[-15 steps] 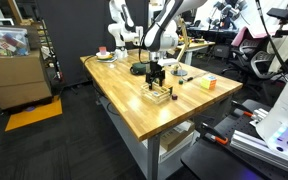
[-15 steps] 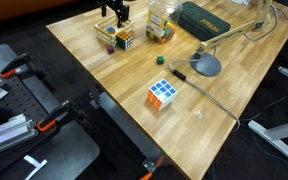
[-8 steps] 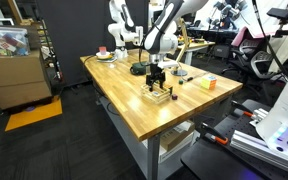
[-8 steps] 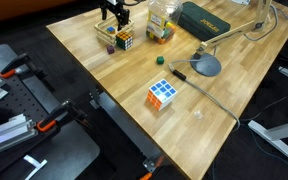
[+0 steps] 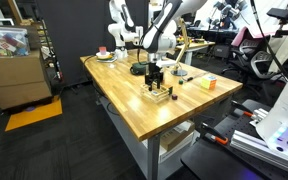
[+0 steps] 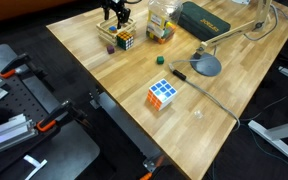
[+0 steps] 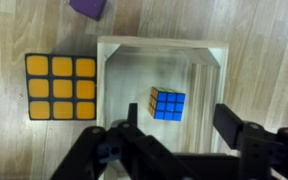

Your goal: Place the small Rubik's cube on the medium one

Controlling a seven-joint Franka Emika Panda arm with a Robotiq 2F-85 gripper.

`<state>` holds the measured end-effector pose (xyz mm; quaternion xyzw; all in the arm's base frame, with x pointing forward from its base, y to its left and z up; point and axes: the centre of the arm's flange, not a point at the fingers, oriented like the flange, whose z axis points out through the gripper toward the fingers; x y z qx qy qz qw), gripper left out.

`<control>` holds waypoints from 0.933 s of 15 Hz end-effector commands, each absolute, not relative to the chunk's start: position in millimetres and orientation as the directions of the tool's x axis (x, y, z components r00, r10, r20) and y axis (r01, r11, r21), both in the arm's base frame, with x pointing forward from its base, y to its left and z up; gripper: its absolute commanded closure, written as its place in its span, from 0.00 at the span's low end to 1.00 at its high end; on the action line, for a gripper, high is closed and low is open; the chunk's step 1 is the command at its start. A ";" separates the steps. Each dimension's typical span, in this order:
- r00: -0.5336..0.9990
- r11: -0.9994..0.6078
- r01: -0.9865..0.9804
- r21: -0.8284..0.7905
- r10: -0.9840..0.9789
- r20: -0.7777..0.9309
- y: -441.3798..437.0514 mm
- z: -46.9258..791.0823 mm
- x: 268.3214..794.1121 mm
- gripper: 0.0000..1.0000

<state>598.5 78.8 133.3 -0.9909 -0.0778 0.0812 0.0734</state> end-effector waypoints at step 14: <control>0.974 -0.974 0.151 -0.170 0.176 -0.144 75.4 133.4 607.1 0.67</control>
